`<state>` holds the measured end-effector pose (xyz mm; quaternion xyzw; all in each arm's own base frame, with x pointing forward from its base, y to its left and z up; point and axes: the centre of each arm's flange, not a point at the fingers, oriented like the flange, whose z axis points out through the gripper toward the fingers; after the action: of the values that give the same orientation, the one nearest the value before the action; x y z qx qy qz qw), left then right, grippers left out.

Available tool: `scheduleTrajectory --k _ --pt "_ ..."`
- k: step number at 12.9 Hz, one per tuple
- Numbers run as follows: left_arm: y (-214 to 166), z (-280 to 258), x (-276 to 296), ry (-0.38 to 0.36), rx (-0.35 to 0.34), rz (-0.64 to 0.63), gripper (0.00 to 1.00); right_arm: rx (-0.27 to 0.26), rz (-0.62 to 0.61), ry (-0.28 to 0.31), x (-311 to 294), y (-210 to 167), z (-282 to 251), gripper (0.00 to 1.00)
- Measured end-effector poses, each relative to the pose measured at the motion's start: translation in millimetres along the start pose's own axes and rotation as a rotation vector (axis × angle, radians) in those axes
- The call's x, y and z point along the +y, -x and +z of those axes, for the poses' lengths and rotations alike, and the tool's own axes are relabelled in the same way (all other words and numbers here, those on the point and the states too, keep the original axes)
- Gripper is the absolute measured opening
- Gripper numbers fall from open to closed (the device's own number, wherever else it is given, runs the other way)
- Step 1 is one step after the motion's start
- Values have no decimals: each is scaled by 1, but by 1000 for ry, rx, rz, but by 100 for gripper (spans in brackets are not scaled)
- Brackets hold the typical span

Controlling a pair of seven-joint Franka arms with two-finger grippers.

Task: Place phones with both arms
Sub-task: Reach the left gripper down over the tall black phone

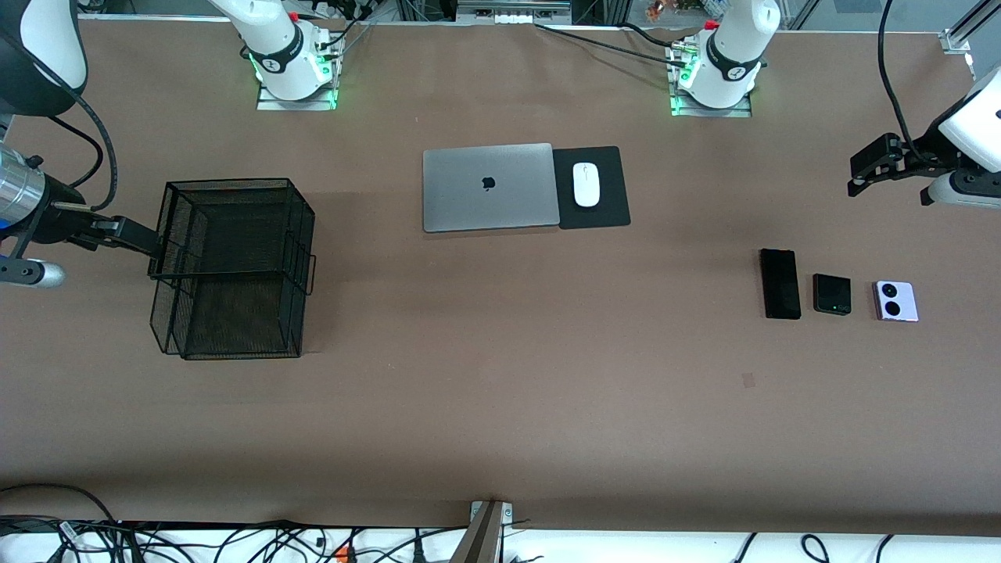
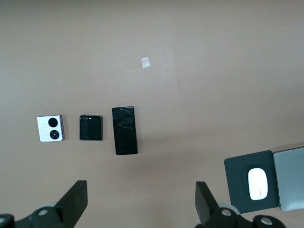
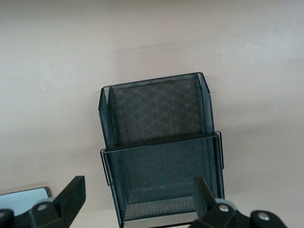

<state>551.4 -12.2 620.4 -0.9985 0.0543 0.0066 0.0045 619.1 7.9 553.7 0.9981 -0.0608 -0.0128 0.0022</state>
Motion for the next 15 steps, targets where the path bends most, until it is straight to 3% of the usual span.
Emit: scheduleTrajectory --k 8,12,15 --pt "0 1 0 -3 -2 0 100 -1 -10 0 -6 1 0 100" --pt "-12 23 -19 -102 -35 -8 100 -1 -12 0 -7 1 0 100" --pt "-39 68 -28 -112 -64 0 100 -1 -13 -1 -8 1 0 100"
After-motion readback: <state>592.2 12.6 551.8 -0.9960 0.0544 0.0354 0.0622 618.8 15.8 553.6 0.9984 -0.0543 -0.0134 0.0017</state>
